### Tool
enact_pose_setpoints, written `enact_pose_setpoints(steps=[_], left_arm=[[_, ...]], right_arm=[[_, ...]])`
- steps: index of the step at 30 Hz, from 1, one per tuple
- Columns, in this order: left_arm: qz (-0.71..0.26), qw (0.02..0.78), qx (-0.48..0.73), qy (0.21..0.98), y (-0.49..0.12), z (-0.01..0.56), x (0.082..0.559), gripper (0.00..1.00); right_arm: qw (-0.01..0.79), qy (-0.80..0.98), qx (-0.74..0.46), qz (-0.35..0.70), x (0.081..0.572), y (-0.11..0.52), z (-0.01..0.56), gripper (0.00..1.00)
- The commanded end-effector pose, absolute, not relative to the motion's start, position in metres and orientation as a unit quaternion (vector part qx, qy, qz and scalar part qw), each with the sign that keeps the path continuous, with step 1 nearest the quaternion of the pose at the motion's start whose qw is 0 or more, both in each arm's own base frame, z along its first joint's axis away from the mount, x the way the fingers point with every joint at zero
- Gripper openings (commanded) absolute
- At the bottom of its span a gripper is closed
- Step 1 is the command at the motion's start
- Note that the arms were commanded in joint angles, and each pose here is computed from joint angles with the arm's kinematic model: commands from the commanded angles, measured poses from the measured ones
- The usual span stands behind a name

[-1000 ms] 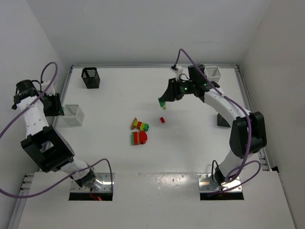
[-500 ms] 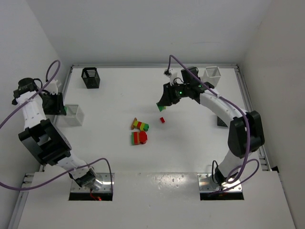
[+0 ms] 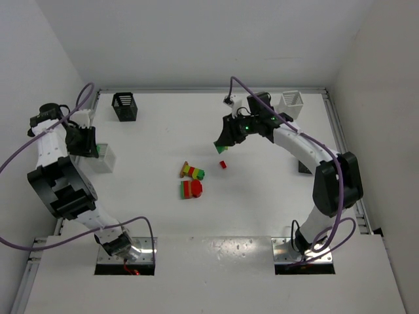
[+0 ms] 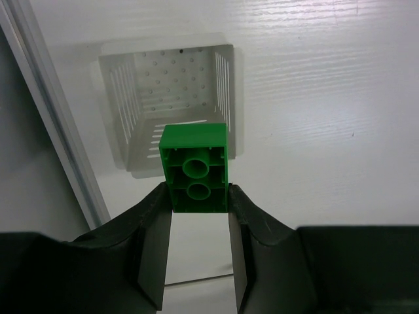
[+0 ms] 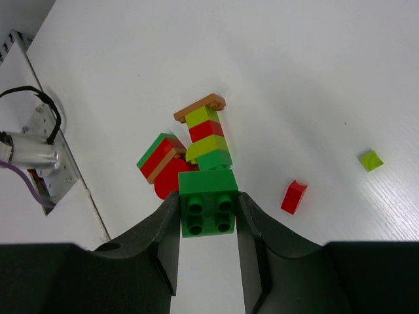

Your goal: Sort the legos into containers by color

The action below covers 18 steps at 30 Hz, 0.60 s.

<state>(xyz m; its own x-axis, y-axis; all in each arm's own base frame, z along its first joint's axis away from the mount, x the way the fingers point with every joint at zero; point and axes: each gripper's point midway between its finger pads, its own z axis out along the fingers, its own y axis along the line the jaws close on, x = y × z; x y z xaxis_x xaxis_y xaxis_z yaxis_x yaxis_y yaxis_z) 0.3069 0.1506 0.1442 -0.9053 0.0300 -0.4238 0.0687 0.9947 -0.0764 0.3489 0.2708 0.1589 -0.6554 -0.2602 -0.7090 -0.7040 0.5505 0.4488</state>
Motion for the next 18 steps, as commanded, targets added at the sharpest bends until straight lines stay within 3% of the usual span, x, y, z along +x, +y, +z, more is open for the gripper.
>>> enact_pose_setpoints(steps=[1, 7, 8, 11, 16, 18], left_arm=[[-0.036, 0.225, 0.009, 0.974, 0.156, 0.15, 0.316, 0.11], [-0.032, 0.228, 0.003, 0.973, 0.159, 0.15, 0.326, 0.29], [-0.038, 0.231, 0.005, 0.972, 0.157, 0.15, 0.327, 0.4], [-0.045, 0.25, 0.006, 0.967, 0.155, 0.158, 0.335, 0.54], [-0.057, 0.297, 0.016, 0.953, 0.15, 0.184, 0.349, 0.65], [-0.106, 0.316, 0.039, 0.942, 0.129, 0.2, 0.35, 0.66]], right_arm=[[0.311, 0.815, -0.307, 0.38, 0.351, 0.277, 0.168, 0.0], [0.31, 0.813, -0.309, 0.383, 0.349, 0.278, 0.168, 0.0], [0.308, 0.812, -0.313, 0.385, 0.347, 0.281, 0.168, 0.0], [0.31, 0.808, -0.315, 0.389, 0.347, 0.282, 0.173, 0.0], [0.31, 0.804, -0.317, 0.397, 0.344, 0.288, 0.173, 0.0], [0.294, 0.796, -0.313, 0.426, 0.334, 0.296, 0.174, 0.0]])
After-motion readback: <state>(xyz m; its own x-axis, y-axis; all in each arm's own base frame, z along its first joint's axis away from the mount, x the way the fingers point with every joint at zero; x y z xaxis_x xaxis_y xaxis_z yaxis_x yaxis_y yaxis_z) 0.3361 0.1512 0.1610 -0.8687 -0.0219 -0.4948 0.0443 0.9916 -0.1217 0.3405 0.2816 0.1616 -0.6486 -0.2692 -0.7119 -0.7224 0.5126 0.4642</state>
